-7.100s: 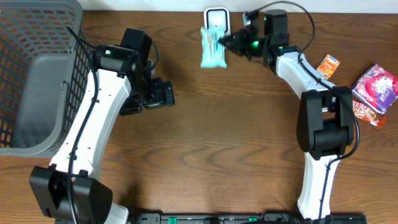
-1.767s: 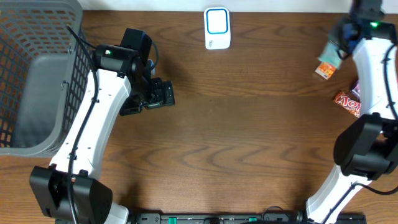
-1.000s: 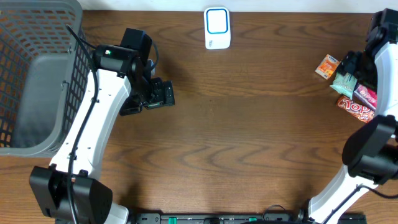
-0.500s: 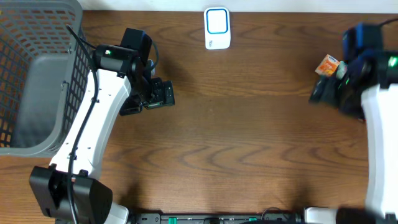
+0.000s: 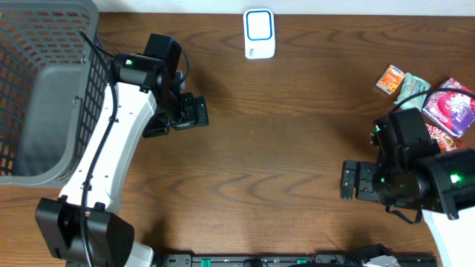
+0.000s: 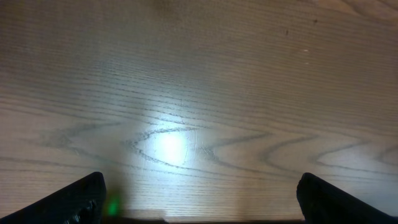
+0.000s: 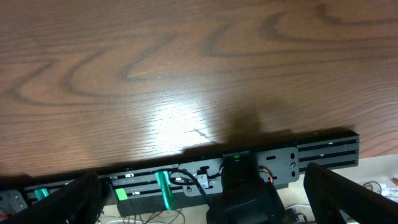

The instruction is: Scan the item barcode

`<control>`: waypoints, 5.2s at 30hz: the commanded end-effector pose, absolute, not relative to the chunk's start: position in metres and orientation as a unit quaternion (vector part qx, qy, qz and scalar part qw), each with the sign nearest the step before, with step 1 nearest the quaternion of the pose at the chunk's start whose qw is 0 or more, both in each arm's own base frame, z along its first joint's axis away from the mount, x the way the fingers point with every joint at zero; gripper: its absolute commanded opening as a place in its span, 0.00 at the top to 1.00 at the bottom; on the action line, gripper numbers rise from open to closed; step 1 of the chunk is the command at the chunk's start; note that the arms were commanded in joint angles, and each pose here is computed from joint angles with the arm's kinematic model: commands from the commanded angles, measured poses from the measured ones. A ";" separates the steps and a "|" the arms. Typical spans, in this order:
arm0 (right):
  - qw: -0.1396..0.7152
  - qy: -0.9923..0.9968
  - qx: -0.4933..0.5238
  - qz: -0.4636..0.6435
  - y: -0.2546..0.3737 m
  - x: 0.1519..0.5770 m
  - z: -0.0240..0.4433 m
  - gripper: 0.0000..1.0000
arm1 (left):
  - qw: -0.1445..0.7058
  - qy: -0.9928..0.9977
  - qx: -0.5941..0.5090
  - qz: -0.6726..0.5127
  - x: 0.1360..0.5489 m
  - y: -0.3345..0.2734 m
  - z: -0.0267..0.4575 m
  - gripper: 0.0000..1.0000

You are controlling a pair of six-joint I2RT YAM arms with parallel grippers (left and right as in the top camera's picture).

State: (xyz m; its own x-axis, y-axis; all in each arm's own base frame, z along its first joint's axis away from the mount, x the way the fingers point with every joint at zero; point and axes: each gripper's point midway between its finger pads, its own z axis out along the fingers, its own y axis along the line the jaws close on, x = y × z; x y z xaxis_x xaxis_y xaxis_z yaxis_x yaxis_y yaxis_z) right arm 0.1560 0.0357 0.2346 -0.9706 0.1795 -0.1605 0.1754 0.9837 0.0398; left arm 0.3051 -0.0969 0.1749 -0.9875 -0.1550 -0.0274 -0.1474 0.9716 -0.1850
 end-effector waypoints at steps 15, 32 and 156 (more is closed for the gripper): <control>0.084 0.992 0.086 0.029 0.041 0.153 0.235 0.01 | 0.020 0.993 -0.074 -0.086 0.305 -0.094 0.174 0.02; 0.088 0.994 0.057 0.009 0.035 0.153 0.235 0.01 | 0.020 0.993 -0.074 -0.086 0.305 -0.094 0.174 0.02; 0.678 0.734 -0.021 0.040 0.020 0.245 0.156 0.01 | 0.020 0.993 -0.074 -0.086 0.305 -0.094 0.174 0.02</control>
State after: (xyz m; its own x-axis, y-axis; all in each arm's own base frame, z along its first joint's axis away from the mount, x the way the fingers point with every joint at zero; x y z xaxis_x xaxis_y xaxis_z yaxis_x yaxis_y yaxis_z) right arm 0.2454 0.0233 0.1567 -0.0808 0.0406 -0.9959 -0.0964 0.9942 0.0484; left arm 0.3052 -0.0969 0.1749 -0.9876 -0.1546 -0.0278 -0.1469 0.9717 -0.1852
